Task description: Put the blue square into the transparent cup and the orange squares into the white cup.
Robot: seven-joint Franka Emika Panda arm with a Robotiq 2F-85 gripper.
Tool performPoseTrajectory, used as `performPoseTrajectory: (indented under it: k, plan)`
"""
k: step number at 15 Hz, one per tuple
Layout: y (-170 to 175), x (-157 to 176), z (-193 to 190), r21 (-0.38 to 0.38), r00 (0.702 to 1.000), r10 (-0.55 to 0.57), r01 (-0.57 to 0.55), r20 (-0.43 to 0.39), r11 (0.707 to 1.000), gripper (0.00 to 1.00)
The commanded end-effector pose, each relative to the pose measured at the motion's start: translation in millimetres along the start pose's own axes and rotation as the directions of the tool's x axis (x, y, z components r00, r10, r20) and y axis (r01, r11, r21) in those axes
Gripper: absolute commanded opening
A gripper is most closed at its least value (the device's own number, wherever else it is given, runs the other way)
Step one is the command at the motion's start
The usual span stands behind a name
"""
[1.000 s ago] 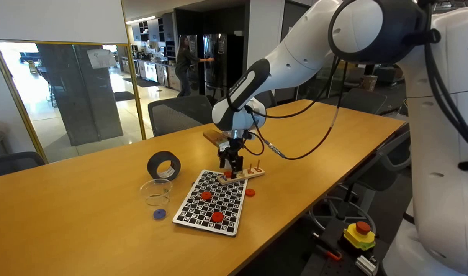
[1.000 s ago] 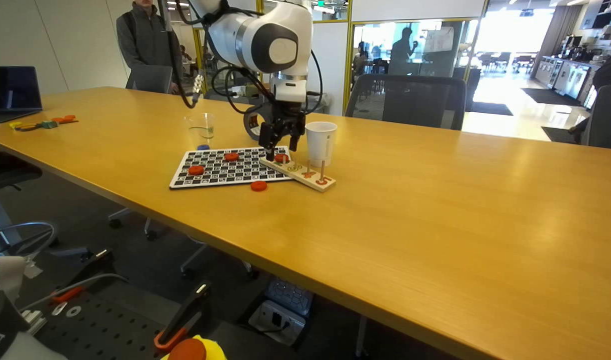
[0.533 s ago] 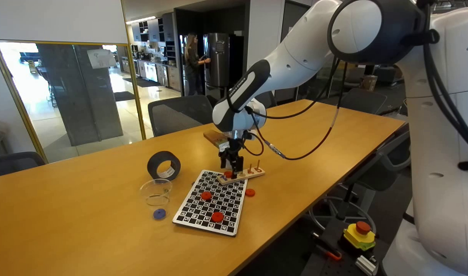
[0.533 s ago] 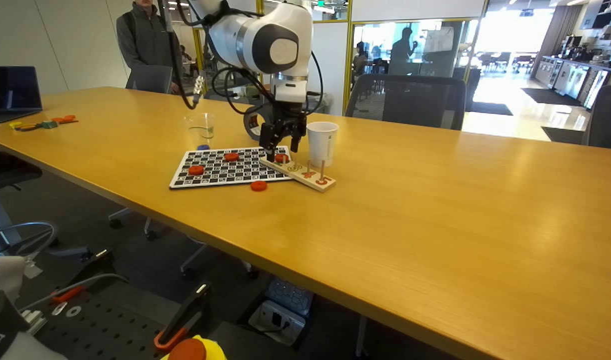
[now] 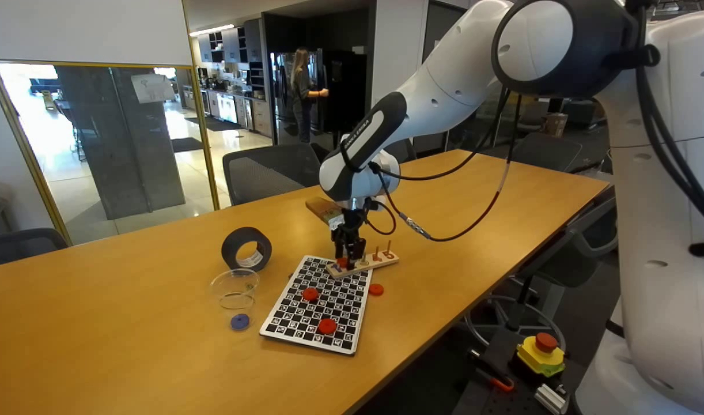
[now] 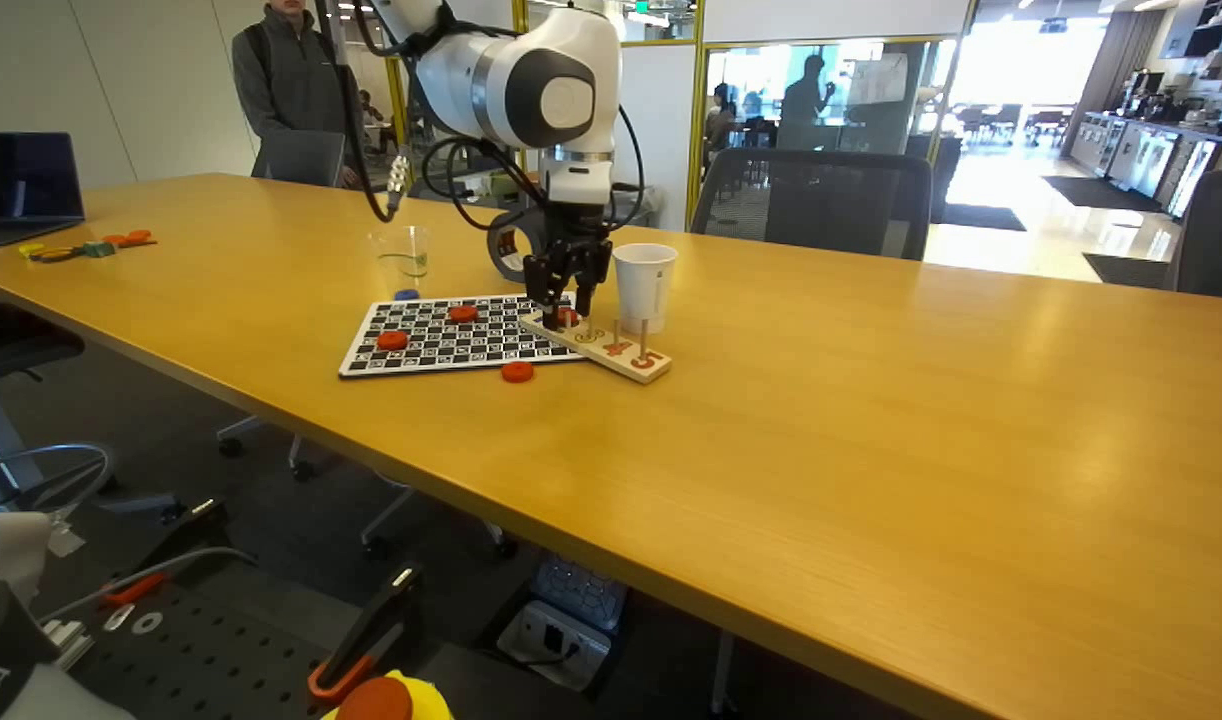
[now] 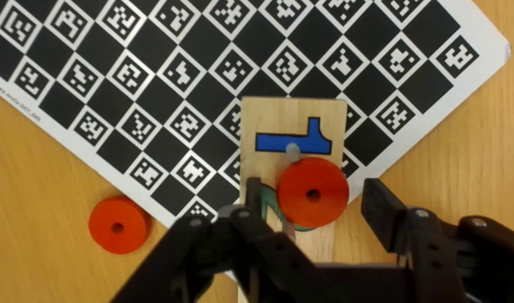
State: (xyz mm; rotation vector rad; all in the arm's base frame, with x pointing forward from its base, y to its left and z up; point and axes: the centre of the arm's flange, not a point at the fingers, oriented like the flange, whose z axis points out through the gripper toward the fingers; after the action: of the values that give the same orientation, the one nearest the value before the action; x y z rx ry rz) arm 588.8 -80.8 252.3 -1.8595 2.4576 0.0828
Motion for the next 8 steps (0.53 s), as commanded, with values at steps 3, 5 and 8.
performPoseTrajectory:
  k: [3, 5, 8]
  plan:
    - [-8, -5, -6, 0.026, 0.999, 0.01, -0.009, -0.031, 1.0, 0.21]
    - [-9, -6, -8, 0.03, 1.0, 0.001, 0.0, -0.029, 1.0, 0.2]
    - [-8, -7, -15, 0.038, 0.999, -0.011, 0.012, -0.03, 0.999, 0.2]
